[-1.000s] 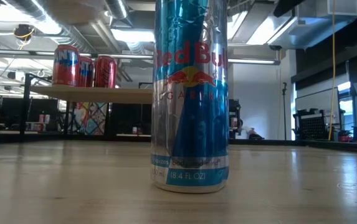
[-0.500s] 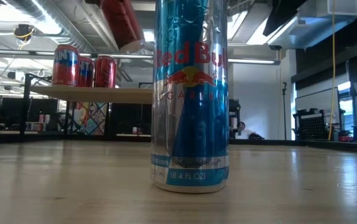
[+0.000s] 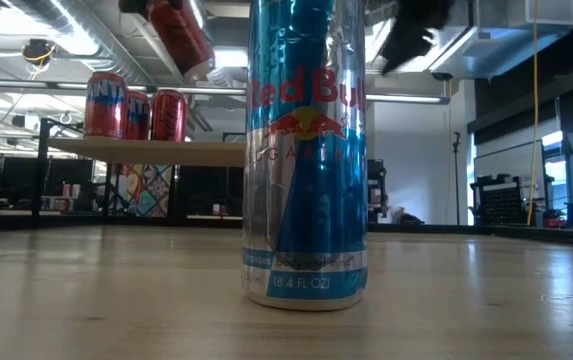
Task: Place canned beverage on shelf
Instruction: Put the red black soda can on the shelf aligned with the other red black soda can
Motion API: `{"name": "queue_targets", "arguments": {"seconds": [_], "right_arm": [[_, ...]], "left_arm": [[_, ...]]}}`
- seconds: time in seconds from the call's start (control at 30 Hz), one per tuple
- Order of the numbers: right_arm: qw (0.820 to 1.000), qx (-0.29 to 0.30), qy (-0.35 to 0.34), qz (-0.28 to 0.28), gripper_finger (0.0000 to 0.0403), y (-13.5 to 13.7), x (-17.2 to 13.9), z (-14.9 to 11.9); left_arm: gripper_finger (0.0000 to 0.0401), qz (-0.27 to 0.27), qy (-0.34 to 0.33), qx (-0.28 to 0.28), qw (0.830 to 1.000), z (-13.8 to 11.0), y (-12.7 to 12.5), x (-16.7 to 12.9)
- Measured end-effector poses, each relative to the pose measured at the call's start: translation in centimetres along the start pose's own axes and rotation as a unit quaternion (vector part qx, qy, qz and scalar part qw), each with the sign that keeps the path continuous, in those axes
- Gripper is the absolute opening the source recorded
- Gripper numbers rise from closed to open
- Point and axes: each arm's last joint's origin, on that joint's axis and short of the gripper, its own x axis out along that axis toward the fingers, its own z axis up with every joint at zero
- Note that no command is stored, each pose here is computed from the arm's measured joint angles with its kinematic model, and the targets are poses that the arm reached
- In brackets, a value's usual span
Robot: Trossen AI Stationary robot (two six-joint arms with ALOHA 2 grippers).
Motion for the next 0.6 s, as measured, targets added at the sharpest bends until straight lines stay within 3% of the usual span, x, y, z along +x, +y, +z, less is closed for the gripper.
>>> {"name": "queue_targets", "arguments": {"seconds": [0.13, 0.3, 0.47, 0.6], "right_arm": [[0.991, -0.005, -0.135, 0.024, 0.0285, -1.4, 0.0, 2.9], [0.949, 0.0, -0.314, 0.033, 0.0285, -2.3, 0.1, 6.7], [0.924, -0.027, -0.369, 0.101, 0.0274, -1.6, 3.0, 8.5], [0.916, -0.02, -0.379, 0.131, 0.0202, -1.4, 6.1, 9.7]], "left_arm": [[0.0267, -0.033, 0.008, 0.013, 0.999, -0.3, -1.0, 0.0], [0.0267, -0.044, 0.013, 0.03, 0.998, -0.6, -2.1, 0.0], [0.0267, -0.045, 0.015, 0.03, 0.998, -0.8, -2.5, 0.0], [0.0267, -0.047, 0.016, 0.034, 0.998, -0.9, -2.8, 0.0]]}}
